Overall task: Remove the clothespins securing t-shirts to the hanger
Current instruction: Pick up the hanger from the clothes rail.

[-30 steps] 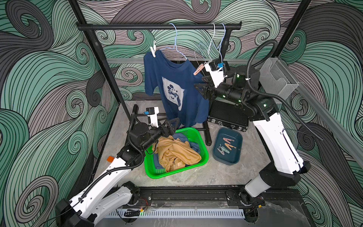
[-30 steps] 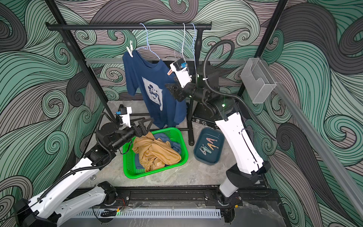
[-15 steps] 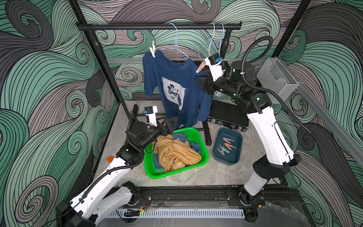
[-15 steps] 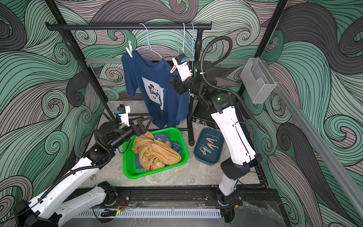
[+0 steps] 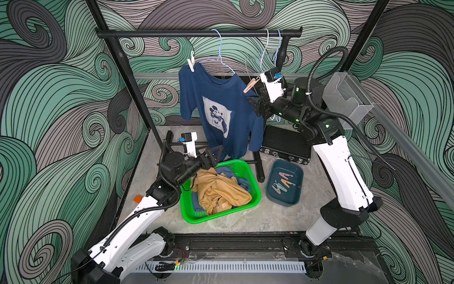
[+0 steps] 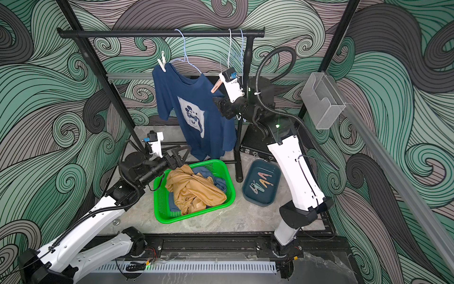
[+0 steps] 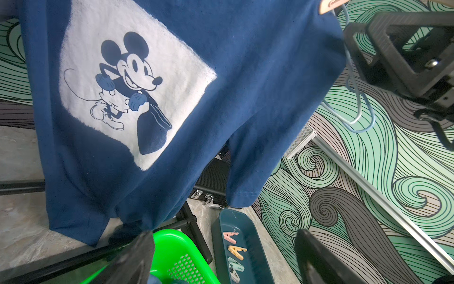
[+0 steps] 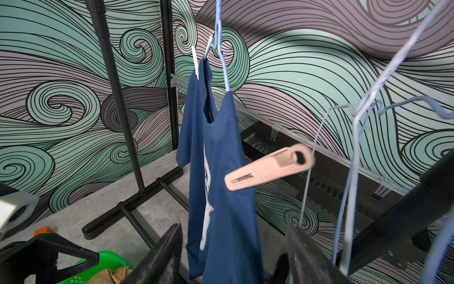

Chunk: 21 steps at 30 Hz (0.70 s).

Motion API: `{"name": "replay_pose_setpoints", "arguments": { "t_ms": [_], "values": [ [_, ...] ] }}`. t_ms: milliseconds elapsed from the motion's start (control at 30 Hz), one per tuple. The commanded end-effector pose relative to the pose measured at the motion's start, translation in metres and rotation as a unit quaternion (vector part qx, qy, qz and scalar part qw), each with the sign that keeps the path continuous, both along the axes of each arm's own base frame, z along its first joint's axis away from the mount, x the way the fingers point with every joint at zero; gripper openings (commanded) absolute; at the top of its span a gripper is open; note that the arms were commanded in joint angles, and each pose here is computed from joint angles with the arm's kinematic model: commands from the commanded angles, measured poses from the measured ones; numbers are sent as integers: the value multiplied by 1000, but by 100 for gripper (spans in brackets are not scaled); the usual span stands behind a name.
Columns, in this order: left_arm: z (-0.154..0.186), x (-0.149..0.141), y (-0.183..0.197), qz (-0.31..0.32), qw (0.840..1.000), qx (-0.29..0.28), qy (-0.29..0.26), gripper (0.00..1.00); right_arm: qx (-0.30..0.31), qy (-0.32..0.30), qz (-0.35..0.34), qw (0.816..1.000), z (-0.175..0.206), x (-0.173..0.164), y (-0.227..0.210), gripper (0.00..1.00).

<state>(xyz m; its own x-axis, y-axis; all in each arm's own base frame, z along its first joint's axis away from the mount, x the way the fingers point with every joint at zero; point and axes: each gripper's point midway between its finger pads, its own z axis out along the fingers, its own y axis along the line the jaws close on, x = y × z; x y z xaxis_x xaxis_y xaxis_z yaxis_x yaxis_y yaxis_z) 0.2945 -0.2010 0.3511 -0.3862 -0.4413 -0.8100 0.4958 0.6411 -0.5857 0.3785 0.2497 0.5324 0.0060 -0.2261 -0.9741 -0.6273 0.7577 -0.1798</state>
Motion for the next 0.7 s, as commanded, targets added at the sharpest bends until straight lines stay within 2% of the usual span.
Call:
{"name": "replay_pose_setpoints", "arguments": {
  "t_ms": [0,133,333,400,567,667],
  "values": [
    [21,-1,1,-3,1000,-19,-22,89,2,-20,-1,1000,10,-7,-7,70],
    [21,-2,2,-2,1000,-19,-23,89,6,-2,27,1000,-3,-5,-8,70],
    [18,-1,2,-1,1000,-21,-20,89,41,20,62,997,-5,-1,4,47],
    [17,-1,3,0,1000,-21,-20,89,48,24,67,996,-5,2,8,45],
    [17,-1,6,4,1000,-22,-20,89,52,32,82,995,-7,1,17,47],
    [17,-2,7,4,1000,-24,-19,89,55,33,83,994,-7,4,20,37]
  ]
}}
